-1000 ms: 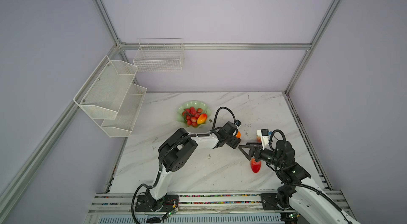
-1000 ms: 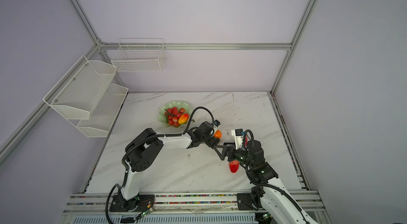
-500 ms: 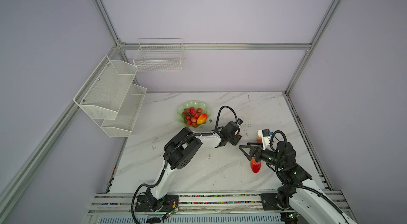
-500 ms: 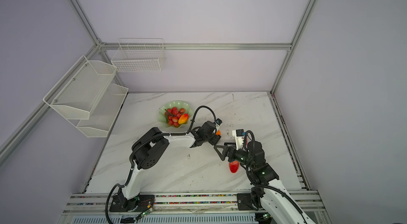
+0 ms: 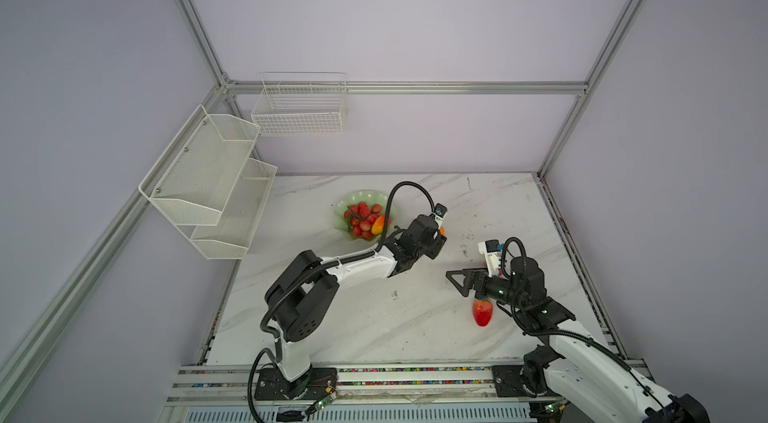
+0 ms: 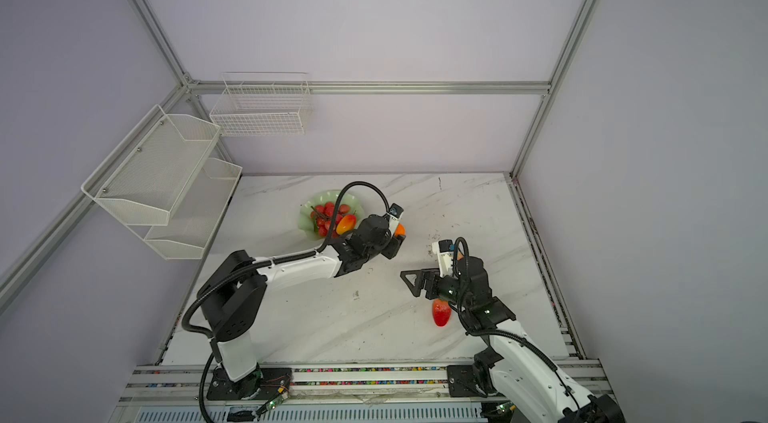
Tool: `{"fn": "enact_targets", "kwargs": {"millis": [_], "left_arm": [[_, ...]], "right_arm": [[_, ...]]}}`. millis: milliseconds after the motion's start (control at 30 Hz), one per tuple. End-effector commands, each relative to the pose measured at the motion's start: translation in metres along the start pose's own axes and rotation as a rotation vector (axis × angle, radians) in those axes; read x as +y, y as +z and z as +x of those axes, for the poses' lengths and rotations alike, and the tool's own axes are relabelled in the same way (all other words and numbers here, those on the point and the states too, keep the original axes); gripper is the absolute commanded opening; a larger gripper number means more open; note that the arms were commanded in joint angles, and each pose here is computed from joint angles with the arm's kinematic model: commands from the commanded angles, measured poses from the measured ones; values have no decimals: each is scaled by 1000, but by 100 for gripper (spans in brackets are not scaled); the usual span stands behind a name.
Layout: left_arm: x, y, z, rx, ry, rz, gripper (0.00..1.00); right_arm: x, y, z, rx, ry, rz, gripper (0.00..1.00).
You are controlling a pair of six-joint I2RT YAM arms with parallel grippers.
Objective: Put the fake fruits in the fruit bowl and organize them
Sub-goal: 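Lift the orange with the left gripper and carry it toward the bowl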
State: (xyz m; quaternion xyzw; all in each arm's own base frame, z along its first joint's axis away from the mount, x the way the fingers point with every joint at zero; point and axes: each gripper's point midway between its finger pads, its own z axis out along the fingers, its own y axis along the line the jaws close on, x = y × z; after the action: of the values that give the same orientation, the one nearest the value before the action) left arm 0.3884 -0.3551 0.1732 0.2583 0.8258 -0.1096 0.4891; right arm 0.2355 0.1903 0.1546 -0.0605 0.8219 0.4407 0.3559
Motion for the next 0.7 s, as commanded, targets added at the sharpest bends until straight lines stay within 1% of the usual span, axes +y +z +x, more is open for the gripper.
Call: {"fn": "enact_targets", "kwargs": {"millis": [0,167,233,267,433,567,667], "left_arm": [[56,-25,16,57,-34,-148,56],[125,-51,37,122,-160,-275,56],[140,-55,46,144,-191,-283,56],[148,-55,51,150,-235,-289,56],[169,-49,62,182,-281,-311,56],[173,-42,70,207,-294,-322,56],[176,-36,78,242,-302,-339,56]], "right_arm": [[28,7,-37,-64,-94,-85,97],[50,33,-55,-34,-153,-124,97],[60,47,-54,-12,-182,-138,97],[66,56,-52,6,-207,-150,97],[76,87,-36,71,-293,-218,97],[58,101,-16,89,-321,-228,97],[57,102,-10,88,-315,-259,97]]}}
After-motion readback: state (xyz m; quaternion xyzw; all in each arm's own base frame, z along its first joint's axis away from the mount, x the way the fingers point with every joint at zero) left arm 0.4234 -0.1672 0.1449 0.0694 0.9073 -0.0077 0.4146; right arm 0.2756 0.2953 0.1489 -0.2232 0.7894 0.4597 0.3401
